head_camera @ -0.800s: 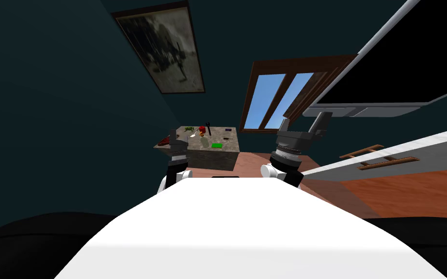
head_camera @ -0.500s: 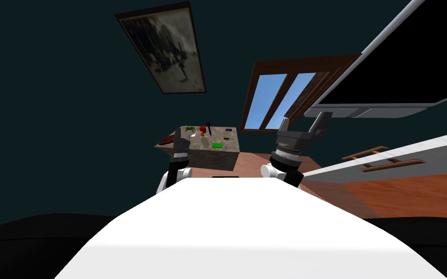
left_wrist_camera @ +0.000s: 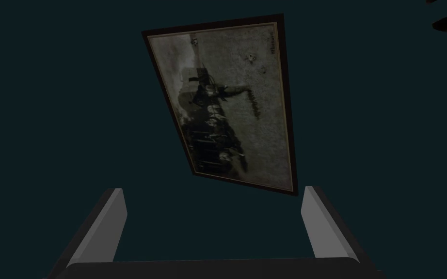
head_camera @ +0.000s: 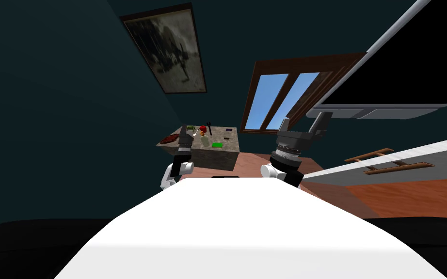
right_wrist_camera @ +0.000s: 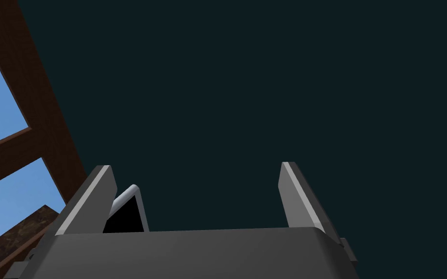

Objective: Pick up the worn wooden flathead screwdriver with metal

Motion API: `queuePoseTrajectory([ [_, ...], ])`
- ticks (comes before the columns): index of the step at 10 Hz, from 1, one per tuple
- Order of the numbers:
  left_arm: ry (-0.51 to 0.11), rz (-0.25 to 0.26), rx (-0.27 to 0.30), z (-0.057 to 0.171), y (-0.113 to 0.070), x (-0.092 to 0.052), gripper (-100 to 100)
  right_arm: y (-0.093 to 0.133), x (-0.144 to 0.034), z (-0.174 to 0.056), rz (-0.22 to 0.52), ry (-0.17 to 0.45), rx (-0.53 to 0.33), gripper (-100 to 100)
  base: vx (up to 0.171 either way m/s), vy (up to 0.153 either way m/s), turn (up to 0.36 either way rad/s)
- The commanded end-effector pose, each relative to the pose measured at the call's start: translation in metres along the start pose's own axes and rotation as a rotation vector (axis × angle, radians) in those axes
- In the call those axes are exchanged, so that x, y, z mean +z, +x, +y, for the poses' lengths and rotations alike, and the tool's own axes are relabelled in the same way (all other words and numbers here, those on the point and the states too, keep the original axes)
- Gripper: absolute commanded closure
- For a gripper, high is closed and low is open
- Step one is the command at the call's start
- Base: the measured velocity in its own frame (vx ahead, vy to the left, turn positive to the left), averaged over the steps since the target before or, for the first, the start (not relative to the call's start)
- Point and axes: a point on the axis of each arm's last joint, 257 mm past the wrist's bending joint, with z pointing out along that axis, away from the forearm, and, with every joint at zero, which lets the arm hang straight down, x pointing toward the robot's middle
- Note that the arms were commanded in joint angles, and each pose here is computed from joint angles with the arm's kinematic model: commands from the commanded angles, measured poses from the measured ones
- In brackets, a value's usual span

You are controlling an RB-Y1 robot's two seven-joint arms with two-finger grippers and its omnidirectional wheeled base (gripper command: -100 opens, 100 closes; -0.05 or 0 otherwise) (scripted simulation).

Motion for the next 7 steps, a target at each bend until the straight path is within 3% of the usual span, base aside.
queuePoseTrajectory([
  [1, -0.036, 0.016, 0.001, 0.017, 0.007, 0.011, -100, 0.0, 0.0, 0.0, 0.0, 0.0, 0.0, 0, 0.003, -0.026, 0.056],
  [2, -0.015, 0.019, -0.002, 0.01, 0.009, 0.017, -100, 0.0, 0.0, 0.0, 0.0, 0.0, 0.0, 0, 0.003, -0.024, 0.023],
  [3, -0.041, 0.027, -0.002, 0.021, 0.012, 0.025, -100, 0.0, 0.0, 0.0, 0.0, 0.0, 0.0, 0, -0.001, -0.027, 0.035],
  [4, -0.028, 0.029, -0.004, 0.017, 0.014, 0.03, -100, 0.0, 0.0, 0.0, 0.0, 0.0, 0.0, 0, -0.001, -0.022, 0.014],
  [5, -0.059, 0.037, -0.004, 0.03, 0.017, 0.038, -100, 0.0, 0.0, 0.0, 0.0, 0.0, 0.0, 0, 0.002, -0.02, 0.031],
  [6, -0.045, 0.039, -0.006, 0.025, 0.019, 0.042, -100, 0.0, 0.0, 0.0, 0.0, 0.0, 0.0, 0, 0.002, -0.018, 0.019],
  [7, -0.084, 0.045, -0.005, 0.041, 0.022, 0.049, -100, 0.0, 0.0, 0.0, 0.0, 0.0, 0.0, 0, 0.003, -0.024, 0.028],
])
